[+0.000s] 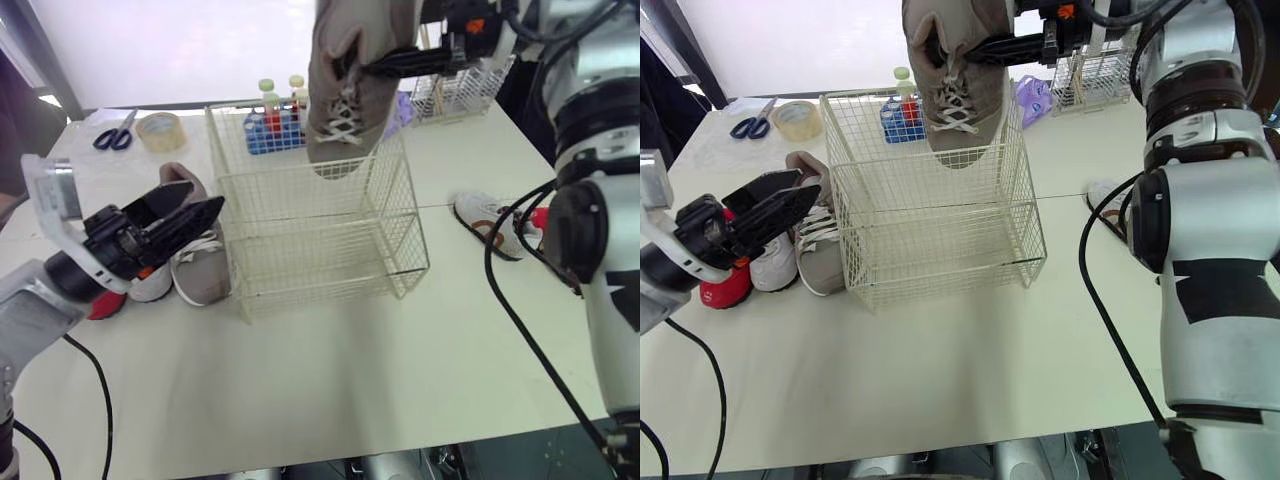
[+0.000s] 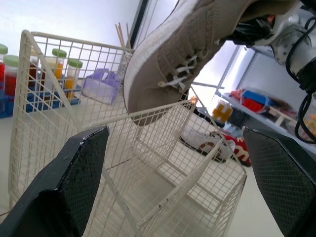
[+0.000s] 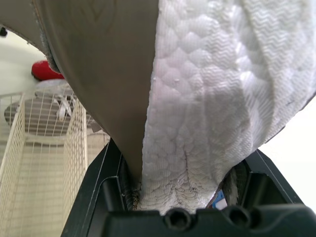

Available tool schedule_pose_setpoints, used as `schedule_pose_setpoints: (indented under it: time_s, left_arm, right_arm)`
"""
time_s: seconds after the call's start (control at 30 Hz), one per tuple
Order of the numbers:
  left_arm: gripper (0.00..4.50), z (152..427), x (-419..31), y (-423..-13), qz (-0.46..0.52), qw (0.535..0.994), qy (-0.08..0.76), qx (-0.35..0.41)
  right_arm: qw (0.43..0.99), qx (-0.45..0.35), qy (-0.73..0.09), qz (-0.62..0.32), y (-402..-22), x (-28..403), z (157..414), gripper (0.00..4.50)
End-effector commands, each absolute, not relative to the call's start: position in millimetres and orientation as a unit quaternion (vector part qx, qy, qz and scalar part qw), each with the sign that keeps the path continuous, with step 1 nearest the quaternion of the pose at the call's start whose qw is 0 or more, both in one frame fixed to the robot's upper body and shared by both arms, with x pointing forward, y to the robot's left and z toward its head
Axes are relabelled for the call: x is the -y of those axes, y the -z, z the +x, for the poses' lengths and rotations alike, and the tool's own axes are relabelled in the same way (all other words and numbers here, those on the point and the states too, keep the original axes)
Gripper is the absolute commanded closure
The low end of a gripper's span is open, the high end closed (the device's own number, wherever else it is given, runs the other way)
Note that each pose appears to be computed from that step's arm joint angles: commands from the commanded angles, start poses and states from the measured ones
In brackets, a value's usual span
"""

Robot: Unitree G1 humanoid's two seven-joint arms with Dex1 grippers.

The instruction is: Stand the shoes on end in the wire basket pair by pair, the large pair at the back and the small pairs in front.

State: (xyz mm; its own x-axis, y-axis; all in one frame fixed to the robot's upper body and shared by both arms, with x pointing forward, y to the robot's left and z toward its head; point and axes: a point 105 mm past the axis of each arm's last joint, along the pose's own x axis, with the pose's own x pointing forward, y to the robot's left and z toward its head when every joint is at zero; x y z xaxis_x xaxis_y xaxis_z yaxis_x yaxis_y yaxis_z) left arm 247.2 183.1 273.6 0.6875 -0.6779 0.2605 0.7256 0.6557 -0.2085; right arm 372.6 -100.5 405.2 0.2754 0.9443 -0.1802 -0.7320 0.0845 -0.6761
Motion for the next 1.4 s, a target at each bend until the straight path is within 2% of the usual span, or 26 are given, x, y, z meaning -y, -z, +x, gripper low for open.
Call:
schedule_pose_setpoints:
  time_s: [0.03,0.4,0.97,1.4]
  left_arm:
    - [0.04,243,-179,-282,-0.138,0.903,0.394,0.101]
    - [0.04,248,-163,-282,-0.131,0.892,0.421,0.1]
    - [0.04,261,-126,-258,-0.083,0.877,0.471,0.053]
    - [0.04,269,-120,-242,-0.059,0.877,0.475,0.03]
  right_arm:
    - [0.715,0.166,-0.574,-0.363,-421,107,364,2.61]
    - [0.724,0.108,-0.584,-0.35,-396,111,375,2.61]
    - [0.716,0.018,-0.61,-0.338,-342,112,388,2.61]
    - [0.744,-0.007,-0.593,-0.308,-334,123,394,2.61]
